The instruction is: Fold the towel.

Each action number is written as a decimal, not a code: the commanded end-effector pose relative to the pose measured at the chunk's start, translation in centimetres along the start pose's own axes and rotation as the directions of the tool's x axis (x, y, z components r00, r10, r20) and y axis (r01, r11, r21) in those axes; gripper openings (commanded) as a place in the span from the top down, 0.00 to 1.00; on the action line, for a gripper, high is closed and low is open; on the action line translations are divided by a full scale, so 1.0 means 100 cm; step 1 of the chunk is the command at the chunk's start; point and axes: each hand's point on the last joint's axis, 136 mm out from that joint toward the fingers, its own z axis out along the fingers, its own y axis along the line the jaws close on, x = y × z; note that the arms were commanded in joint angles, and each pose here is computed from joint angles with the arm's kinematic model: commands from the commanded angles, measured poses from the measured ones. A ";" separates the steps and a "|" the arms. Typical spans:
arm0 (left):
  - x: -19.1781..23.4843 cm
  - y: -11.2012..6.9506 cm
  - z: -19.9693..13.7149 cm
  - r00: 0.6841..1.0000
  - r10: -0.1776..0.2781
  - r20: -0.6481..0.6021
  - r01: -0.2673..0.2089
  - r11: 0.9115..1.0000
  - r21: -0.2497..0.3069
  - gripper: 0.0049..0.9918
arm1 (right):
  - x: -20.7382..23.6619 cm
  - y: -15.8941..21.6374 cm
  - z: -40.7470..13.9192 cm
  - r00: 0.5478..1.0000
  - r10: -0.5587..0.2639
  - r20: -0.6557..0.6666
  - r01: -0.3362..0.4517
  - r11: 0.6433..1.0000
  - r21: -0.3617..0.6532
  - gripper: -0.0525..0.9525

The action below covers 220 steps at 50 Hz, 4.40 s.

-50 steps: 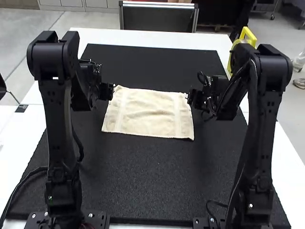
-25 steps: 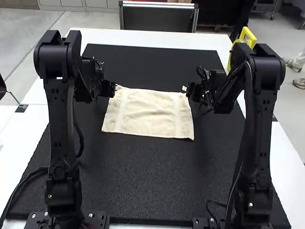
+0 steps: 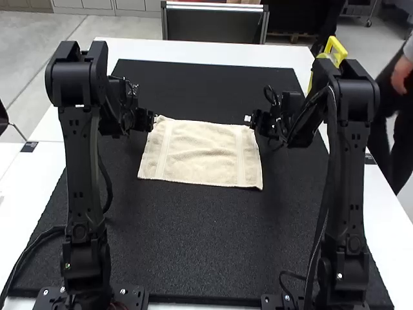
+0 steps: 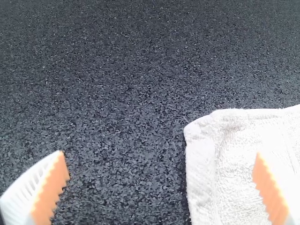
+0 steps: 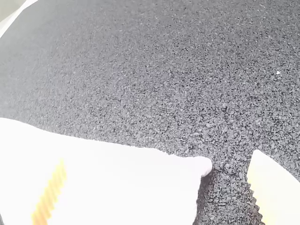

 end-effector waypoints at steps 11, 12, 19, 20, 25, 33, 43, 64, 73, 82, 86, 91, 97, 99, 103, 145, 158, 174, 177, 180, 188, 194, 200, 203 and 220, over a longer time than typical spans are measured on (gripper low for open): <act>-0.011 0.004 0.001 1.000 0.012 0.027 -0.013 1.000 0.012 0.07 | 0.007 0.006 0.013 0.999 0.014 -0.040 -0.015 1.000 -0.026 0.05; -0.011 0.004 0.001 1.000 0.012 0.027 -0.013 1.000 0.012 0.07 | 0.008 0.006 0.014 0.999 0.016 -0.041 -0.017 1.000 -0.026 0.05; -0.011 0.004 0.001 1.000 0.012 0.027 -0.013 1.000 0.013 0.07 | 0.013 0.012 0.017 0.998 0.026 -0.064 -0.029 0.998 -0.050 0.11; -0.012 0.004 0.001 1.000 0.013 0.029 -0.013 1.000 0.013 0.07 | 0.013 0.013 0.017 0.997 0.026 -0.066 -0.029 0.998 -0.051 0.11; -0.013 0.003 0.001 0.999 0.012 0.032 -0.013 1.000 0.019 0.07 | 0.015 0.016 0.018 0.997 0.028 -0.072 -0.032 0.998 -0.058 0.15; -0.014 0.003 0.003 0.999 0.015 0.047 -0.016 1.000 0.020 0.07 | 0.018 0.017 0.019 0.996 0.037 -0.082 -0.042 0.997 -0.065 0.18; -0.014 -0.004 0.013 0.998 -0.028 0.051 0.024 0.996 0.085 0.06 | 0.019 0.014 0.018 0.995 0.048 -0.084 -0.053 0.997 -0.060 0.17; -0.004 -0.005 0.031 0.998 -0.064 0.021 0.061 0.990 0.129 0.07 | 0.022 0.010 0.017 0.994 0.058 -0.090 -0.064 0.996 -0.066 0.17; -0.004 -0.003 0.040 0.998 -0.069 0.012 0.067 0.989 0.132 0.08 | 0.021 0.008 0.016 0.994 0.068 -0.091 -0.075 0.994 -0.074 0.17; 0.001 -0.012 0.043 0.998 -0.068 -0.010 0.069 0.987 0.146 0.15 | 0.022 0.004 0.015 0.991 0.093 -0.095 -0.101 0.992 -0.076 0.28; 0.005 -0.014 0.043 0.997 -0.074 -0.024 0.076 0.985 0.153 0.19 | 0.024 0.003 0.014 0.988 0.118 -0.103 -0.127 0.988 -0.087 0.34; 0.013 -0.016 0.044 0.996 -0.080 -0.047 0.086 0.984 0.157 0.22 | 0.025 0.000 0.014 0.986 0.128 -0.106 -0.137 0.987 -0.083 0.34; 0.018 -0.016 0.045 0.995 -0.083 -0.057 0.091 0.983 0.157 0.22 | 0.025 0.001 0.014 0.986 0.127 -0.105 -0.136 0.987 -0.083 0.34; 0.019 -0.016 0.046 0.995 -0.084 -0.058 0.092 0.983 0.157 0.21 | 0.025 0.001 0.014 0.986 0.127 -0.105 -0.136 0.987 -0.083 0.34; 0.019 -0.016 0.046 0.995 -0.084 -0.058 0.092 0.983 0.162 0.21 | 0.027 0.001 0.015 0.986 0.130 -0.108 -0.139 0.987 -0.083 0.34; 0.030 -0.039 0.055 0.993 -0.080 -0.084 0.096 0.972 0.213 0.82 | 0.043 -0.004 0.019 0.976 0.166 -0.140 -0.179 0.980 -0.088 0.78; 0.032 -0.041 0.054 0.993 -0.082 -0.087 0.099 0.970 0.223 0.82 | 0.045 -0.006 0.020 0.972 0.185 -0.145 -0.199 0.976 -0.084 0.81; 0.036 -0.042 0.054 0.992 -0.085 -0.094 0.104 0.968 0.226 0.98 | 0.044 -0.007 0.019 0.978 0.165 -0.130 -0.177 0.980 -0.089 0.97; 0.036 -0.041 0.054 0.992 -0.086 -0.094 0.105 0.968 0.228 0.98 | 0.043 -0.007 0.019 0.979 0.162 -0.126 -0.175 0.980 -0.091 0.97; 0.036 -0.040 0.054 0.992 -0.087 -0.095 0.107 0.968 0.226 0.98 | 0.041 -0.007 0.019 0.980 0.160 -0.118 -0.172 0.981 -0.093 0.97; 0.032 -0.041 0.052 0.992 -0.090 -0.093 0.110 0.966 0.236 0.98 | 0.032 -0.007 0.016 0.983 0.156 -0.095 -0.165 0.981 -0.098 0.97; 0.027 -0.039 0.049 0.992 -0.091 -0.088 0.110 0.965 0.238 0.98 | 0.028 -0.007 0.015 0.984 0.155 -0.086 -0.163 0.982 -0.099 0.97; 0.018 -0.042 0.043 0.992 -0.090 -0.083 0.108 0.961 0.256 0.98 | 0.022 -0.009 0.012 0.985 0.156 -0.074 -0.163 0.982 -0.096 0.97; 0.014 -0.043 0.041 0.993 -0.087 -0.084 0.106 0.960 0.257 0.98 | 0.015 -0.011 0.009 0.986 0.156 -0.061 -0.162 0.982 -0.094 0.97; 0.011 -0.051 0.025 0.993 -0.078 -0.093 0.101 0.954 0.281 0.98 | -0.001 -0.009 -0.005 0.987 0.156 -0.037 -0.159 0.982 -0.105 0.97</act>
